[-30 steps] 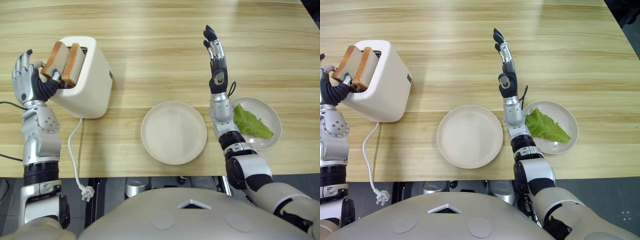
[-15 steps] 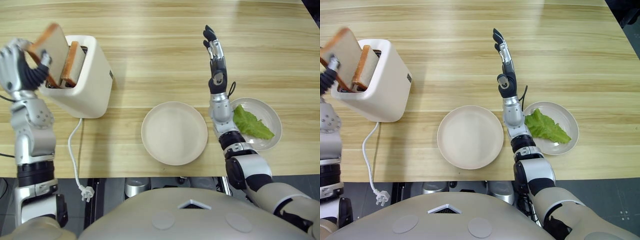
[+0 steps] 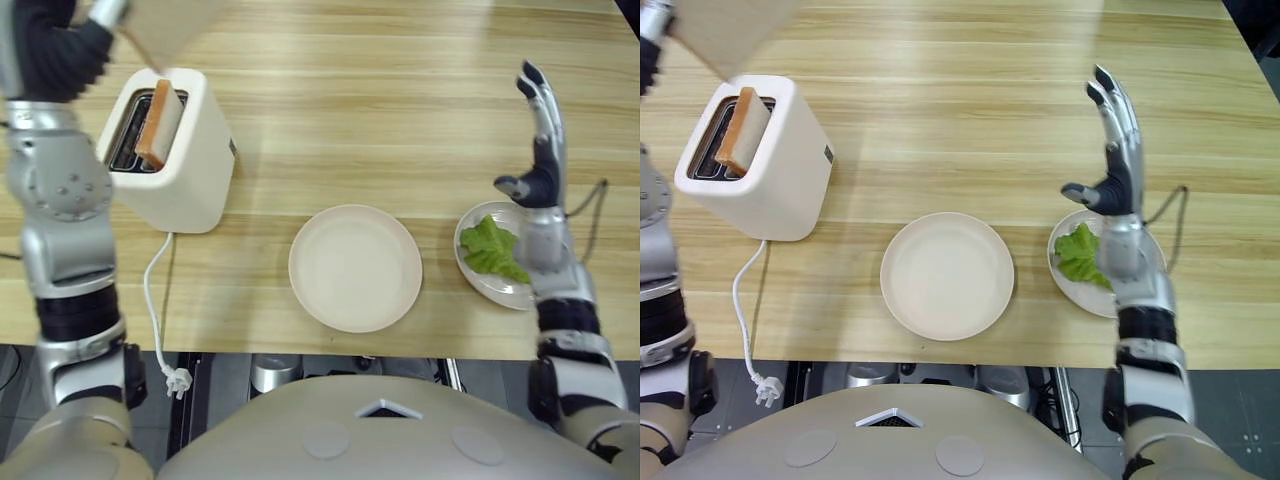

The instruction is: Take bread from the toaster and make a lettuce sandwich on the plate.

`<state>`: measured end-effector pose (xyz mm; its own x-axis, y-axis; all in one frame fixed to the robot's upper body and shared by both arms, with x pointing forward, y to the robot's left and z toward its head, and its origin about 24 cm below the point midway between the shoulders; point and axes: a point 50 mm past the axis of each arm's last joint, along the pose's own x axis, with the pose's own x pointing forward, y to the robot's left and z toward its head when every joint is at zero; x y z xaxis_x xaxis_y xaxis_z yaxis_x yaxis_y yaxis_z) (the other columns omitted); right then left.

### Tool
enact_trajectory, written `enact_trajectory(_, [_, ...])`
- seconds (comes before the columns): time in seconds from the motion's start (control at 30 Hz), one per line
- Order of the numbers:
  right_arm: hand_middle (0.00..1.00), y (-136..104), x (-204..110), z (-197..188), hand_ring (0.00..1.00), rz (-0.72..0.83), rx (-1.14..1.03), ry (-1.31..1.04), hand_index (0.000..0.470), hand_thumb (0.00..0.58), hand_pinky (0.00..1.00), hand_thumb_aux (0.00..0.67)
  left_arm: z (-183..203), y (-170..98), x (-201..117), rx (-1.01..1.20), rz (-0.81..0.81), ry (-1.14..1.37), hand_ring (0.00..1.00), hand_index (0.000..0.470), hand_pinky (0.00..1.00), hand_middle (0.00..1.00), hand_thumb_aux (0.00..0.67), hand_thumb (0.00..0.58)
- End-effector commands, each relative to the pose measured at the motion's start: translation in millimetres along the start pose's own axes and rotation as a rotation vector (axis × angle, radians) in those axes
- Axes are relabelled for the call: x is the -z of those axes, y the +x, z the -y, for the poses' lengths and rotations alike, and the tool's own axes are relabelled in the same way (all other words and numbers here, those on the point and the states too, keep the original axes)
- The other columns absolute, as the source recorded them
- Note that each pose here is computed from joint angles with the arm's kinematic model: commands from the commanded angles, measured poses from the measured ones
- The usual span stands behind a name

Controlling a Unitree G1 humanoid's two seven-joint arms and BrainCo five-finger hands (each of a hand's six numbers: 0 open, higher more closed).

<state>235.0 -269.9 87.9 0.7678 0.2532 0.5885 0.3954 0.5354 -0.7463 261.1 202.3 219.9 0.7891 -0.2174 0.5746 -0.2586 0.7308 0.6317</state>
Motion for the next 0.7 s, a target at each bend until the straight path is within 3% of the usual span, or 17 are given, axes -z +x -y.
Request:
enact_trajectory(0.03, [0.0,-35.6,22.3,13.9,0.0,-0.069,-0.111,-0.211,0.0,0.0,0.0,0.0,50.9,-19.6,2.8,0.339,-0.061,-0.339,1.0,0.46,1.0,1.0,0.67,0.58])
enact_trajectory(0.17, [0.0,-66.2,38.2,18.6,0.0,-0.109,-0.249,-0.323,0.0,0.0,0.0,0.0,92.5,-55.6,10.0,0.532,-0.192,-0.562,1.0,0.46,1.0,1.0,0.67,0.58])
enact_trajectory(0.3, [0.0,-81.2,52.2,22.5,0.0,-0.164,-0.301,-0.376,0.0,0.0,0.0,0.0,124.4,-83.2,11.6,0.639,-0.298,-0.701,1.0,0.46,1.0,1.0,0.67,0.58])
enact_trajectory(0.57, [0.0,-99.7,62.3,6.4,0.0,-0.187,-0.46,-0.431,0.0,0.0,0.0,0.0,166.9,-120.3,15.9,0.785,-0.445,-0.728,1.0,0.46,1.0,1.0,0.67,0.58])
enact_trajectory(0.7, [0.0,-96.2,64.0,-0.8,0.0,-0.152,-0.503,-0.458,0.0,0.0,0.0,0.0,174.2,-126.3,25.5,0.827,-0.473,-0.658,1.0,0.46,1.0,1.0,0.67,0.58])
